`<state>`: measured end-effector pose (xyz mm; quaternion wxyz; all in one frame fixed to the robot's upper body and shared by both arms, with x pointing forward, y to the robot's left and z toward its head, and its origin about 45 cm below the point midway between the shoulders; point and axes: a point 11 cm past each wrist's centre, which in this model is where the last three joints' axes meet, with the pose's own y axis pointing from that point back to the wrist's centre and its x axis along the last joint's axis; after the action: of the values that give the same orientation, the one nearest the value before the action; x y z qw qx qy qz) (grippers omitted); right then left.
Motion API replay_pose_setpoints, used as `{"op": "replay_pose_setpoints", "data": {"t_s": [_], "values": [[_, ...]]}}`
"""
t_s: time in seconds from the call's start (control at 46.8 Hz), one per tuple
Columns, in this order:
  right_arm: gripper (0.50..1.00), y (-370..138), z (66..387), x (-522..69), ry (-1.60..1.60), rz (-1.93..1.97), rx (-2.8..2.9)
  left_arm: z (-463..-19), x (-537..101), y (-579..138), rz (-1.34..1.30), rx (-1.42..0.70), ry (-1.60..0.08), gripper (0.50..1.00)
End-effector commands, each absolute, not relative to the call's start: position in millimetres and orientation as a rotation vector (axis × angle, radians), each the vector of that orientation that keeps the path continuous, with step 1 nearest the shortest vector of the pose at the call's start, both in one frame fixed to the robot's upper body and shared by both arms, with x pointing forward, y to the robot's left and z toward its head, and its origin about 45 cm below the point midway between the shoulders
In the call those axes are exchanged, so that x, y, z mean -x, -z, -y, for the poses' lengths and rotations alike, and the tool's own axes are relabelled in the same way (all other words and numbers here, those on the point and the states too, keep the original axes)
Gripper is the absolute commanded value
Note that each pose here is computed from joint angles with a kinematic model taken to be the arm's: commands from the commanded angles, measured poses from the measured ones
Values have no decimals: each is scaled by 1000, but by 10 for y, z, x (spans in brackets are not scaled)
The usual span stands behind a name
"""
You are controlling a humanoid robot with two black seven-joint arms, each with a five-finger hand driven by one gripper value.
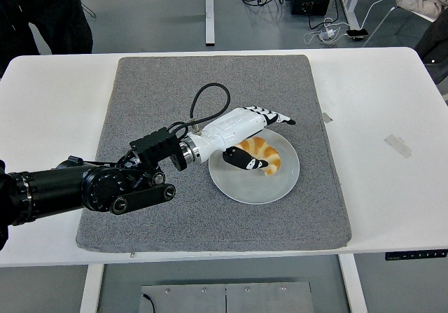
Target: Place the bread on the plate
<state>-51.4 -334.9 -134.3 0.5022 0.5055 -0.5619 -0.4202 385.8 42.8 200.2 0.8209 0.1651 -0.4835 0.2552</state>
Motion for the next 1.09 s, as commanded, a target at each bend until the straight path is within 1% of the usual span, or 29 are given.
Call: {"op": "replay_pose_setpoints", "data": {"t_s": [0.0, 0.064, 0.321, 0.47, 0.641, 0.94, 1.068], "values": [[1000, 1342, 3353, 516, 1014, 1356, -1220, -408, -3841, -1990, 1023, -346, -540, 877], [1000, 1343, 3349, 515, 1016, 1357, -1220, -405, -3855, -2013, 1015, -340, -553, 874], [1000, 1343, 3349, 513, 1015, 1358, -1222, -413, -4048, -2323, 846, -215, -741, 872], [1000, 1343, 3349, 513, 1015, 1358, -1222, -492, -4204, -2576, 690, -82, -888, 872], [1000, 1343, 3349, 515, 1016, 1357, -1220, -758, -4411, -2766, 496, 32, -1052, 872], [1000, 1343, 3349, 513, 1015, 1358, -1222, -1557, -4641, -2786, 272, 160, -1354, 878], [1000, 1342, 3354, 515, 1015, 1358, -1219, -1832, -4692, -2790, 160, 246, -1430, 878]]}}
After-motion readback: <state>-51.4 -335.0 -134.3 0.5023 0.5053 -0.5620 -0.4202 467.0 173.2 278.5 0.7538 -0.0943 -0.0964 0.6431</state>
